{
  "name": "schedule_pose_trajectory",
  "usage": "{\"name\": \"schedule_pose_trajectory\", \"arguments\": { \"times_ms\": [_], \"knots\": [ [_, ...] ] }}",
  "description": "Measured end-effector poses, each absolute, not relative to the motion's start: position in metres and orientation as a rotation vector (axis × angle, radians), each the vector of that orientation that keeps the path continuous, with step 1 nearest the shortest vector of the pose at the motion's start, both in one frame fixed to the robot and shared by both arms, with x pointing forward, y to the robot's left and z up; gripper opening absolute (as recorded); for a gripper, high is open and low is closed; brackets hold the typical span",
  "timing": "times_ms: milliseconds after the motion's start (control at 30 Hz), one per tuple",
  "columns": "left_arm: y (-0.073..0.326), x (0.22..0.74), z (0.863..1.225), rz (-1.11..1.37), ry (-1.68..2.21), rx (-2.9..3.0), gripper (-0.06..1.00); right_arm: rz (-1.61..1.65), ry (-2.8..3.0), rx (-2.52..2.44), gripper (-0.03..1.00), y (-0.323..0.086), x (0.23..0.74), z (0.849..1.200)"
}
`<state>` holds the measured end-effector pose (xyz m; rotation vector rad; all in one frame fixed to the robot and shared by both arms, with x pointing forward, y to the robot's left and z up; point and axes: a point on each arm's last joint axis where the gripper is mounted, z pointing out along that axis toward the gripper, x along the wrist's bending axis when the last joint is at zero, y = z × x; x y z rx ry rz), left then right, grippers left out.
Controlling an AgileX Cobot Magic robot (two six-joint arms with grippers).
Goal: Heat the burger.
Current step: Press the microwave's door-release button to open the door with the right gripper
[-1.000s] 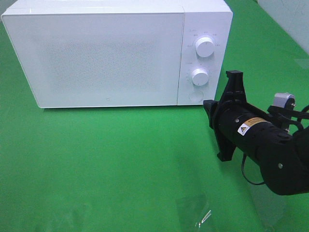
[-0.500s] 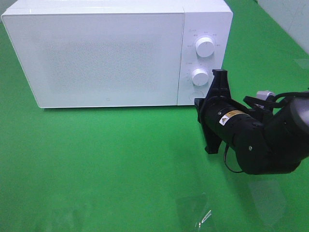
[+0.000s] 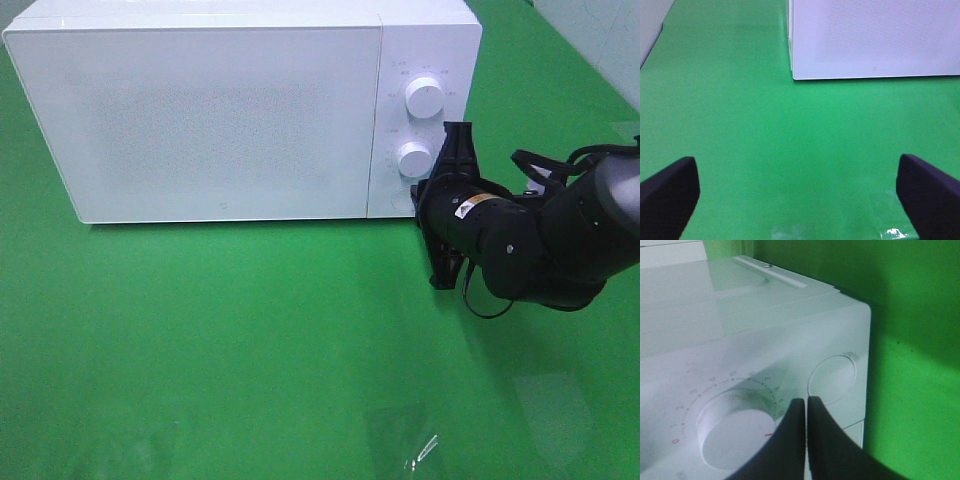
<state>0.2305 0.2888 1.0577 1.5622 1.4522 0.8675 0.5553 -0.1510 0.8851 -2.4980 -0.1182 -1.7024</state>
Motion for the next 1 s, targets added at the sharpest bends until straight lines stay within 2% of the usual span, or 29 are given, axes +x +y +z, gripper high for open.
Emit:
{"name": "schedule_pose_trajectory", "arguments": {
  "times_ms": [1000],
  "knots": [
    [0.289, 0.231, 1.058, 0.867, 1.452, 1.562, 0.99, -1.708, -0.063, -2.542, 0.0, -0.14, 0.582, 0.857]
  ]
}}
